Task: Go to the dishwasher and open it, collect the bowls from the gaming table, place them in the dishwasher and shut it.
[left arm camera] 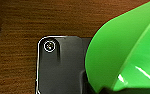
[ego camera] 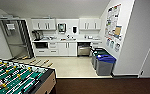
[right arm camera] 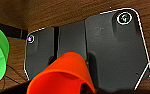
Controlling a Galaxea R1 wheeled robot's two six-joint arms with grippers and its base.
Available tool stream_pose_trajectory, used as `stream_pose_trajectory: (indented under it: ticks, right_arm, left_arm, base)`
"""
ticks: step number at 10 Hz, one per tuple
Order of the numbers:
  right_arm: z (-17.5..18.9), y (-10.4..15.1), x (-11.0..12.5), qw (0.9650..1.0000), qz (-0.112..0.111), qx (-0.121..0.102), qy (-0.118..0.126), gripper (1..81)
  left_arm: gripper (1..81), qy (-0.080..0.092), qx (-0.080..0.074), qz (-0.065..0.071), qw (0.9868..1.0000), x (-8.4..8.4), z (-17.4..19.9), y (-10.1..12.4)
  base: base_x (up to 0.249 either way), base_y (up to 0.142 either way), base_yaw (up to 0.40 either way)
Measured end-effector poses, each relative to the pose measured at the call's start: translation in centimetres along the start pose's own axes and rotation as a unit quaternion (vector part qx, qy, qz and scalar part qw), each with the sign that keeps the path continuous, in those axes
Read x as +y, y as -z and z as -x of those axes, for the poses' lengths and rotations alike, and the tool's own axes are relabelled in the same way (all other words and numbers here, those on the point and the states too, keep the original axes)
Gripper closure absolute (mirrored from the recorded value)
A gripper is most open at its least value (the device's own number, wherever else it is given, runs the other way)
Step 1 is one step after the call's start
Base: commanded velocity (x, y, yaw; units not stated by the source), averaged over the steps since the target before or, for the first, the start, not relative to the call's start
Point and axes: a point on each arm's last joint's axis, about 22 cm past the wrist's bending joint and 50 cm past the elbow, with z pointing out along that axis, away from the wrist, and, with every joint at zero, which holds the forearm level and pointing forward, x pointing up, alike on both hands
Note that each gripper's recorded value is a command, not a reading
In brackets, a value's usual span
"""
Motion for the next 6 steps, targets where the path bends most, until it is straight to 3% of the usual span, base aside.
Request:
stream_pose_trajectory:
  ticks: [6]
  right_arm:
    - [-0.37,-0.06,-0.16,1.0000,-0.001,0.002,0.001,81.1]
  left_arm:
    - [81.1,0.000,0.000,0.001,1.0000,0.22,0.00,-0.06]
  base:
    - [0.178,0.000,0.000]
